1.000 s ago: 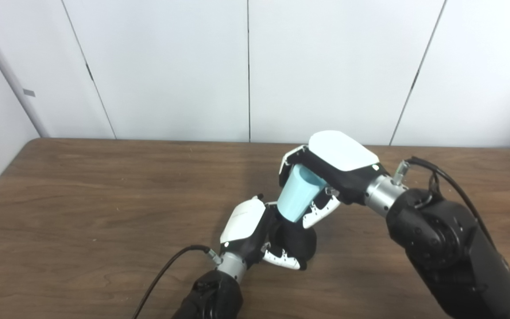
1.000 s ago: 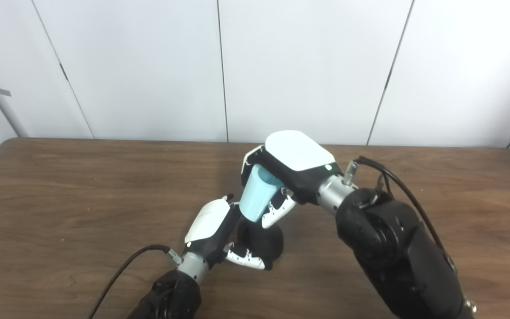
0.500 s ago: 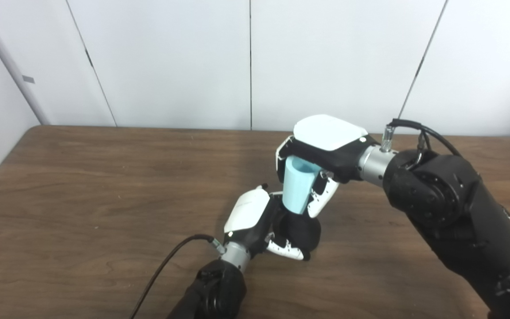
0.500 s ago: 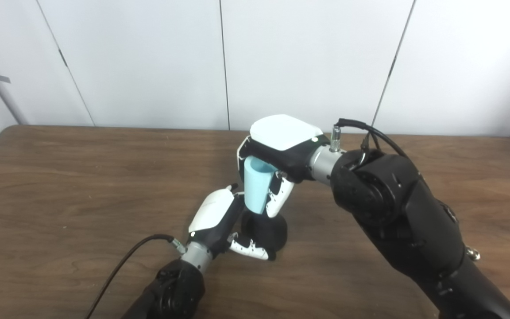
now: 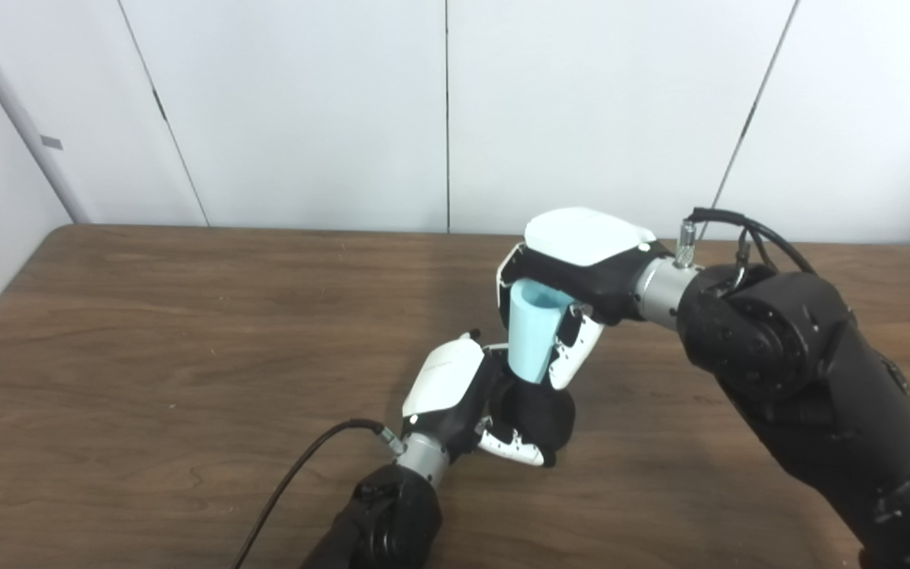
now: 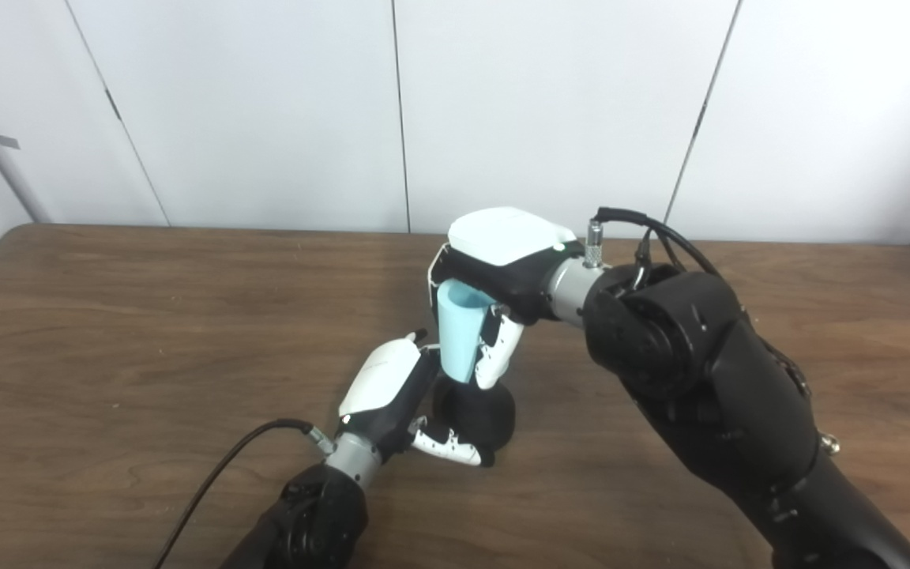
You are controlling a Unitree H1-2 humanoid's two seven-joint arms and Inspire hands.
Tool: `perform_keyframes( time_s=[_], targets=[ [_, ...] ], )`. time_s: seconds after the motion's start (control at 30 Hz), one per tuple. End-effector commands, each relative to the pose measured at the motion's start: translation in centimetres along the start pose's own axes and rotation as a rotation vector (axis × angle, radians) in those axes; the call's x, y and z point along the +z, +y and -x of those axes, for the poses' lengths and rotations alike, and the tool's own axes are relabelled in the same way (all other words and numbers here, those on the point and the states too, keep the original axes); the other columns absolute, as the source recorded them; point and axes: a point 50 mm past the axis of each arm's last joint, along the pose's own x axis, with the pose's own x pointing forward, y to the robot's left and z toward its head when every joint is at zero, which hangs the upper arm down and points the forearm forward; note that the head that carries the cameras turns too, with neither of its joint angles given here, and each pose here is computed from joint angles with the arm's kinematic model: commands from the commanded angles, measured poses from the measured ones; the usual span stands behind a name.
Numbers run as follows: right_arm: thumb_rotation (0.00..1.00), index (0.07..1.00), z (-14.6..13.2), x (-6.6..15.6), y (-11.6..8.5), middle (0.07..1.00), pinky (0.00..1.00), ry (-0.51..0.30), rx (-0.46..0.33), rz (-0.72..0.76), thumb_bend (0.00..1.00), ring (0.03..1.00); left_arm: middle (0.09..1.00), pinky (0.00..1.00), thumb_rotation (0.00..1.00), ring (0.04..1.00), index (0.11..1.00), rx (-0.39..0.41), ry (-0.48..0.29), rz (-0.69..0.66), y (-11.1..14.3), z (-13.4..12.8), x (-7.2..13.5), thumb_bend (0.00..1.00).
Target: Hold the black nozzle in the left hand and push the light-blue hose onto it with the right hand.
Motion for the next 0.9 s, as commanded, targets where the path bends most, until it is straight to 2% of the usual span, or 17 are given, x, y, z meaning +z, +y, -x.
perform_keyframes(
  time_s=[0.0, 0.33, 0.57, 0.7, 0.87],
  targets=[
    [0.00, 0.496, 0.3, 0.6, 0.7, 0.510, 0.30, -0.035, 0.025, 0.038, 0.50, 0.421, 0.502, 1.00, 0.00, 0.669, 0.483, -0.299, 0.139, 0.052, -5.7, 2.4, -2.2, 0.52],
    [0.00, 0.467, 0.4, 1.2, 2.4, 0.483, 0.34, -0.051, 0.048, 0.124, 0.50, 0.435, 0.499, 1.00, 0.00, 0.668, 0.484, -0.305, 0.137, 0.055, -5.4, 2.4, -2.2, 0.52],
    [0.00, 0.493, 0.9, 1.4, 3.3, 0.485, 0.32, -0.049, 0.015, 0.186, 0.50, 0.423, 0.507, 1.00, 0.00, 0.668, 0.482, -0.309, 0.133, 0.056, -5.8, 2.5, -2.2, 0.52],
    [0.00, 0.473, 1.0, 1.0, 3.9, 0.473, 0.32, -0.037, 0.020, 0.168, 0.50, 0.454, 0.509, 1.00, 0.00, 0.668, 0.481, -0.305, 0.124, 0.056, -5.7, 2.5, -2.2, 0.52],
    [0.00, 0.469, 0.5, 0.0, 4.7, 0.474, 0.33, -0.034, 0.078, 0.049, 0.50, 0.462, 0.509, 1.00, 0.00, 0.670, 0.481, -0.299, 0.121, 0.058, -5.7, 2.4, -2.4, 0.52]
  ],
)
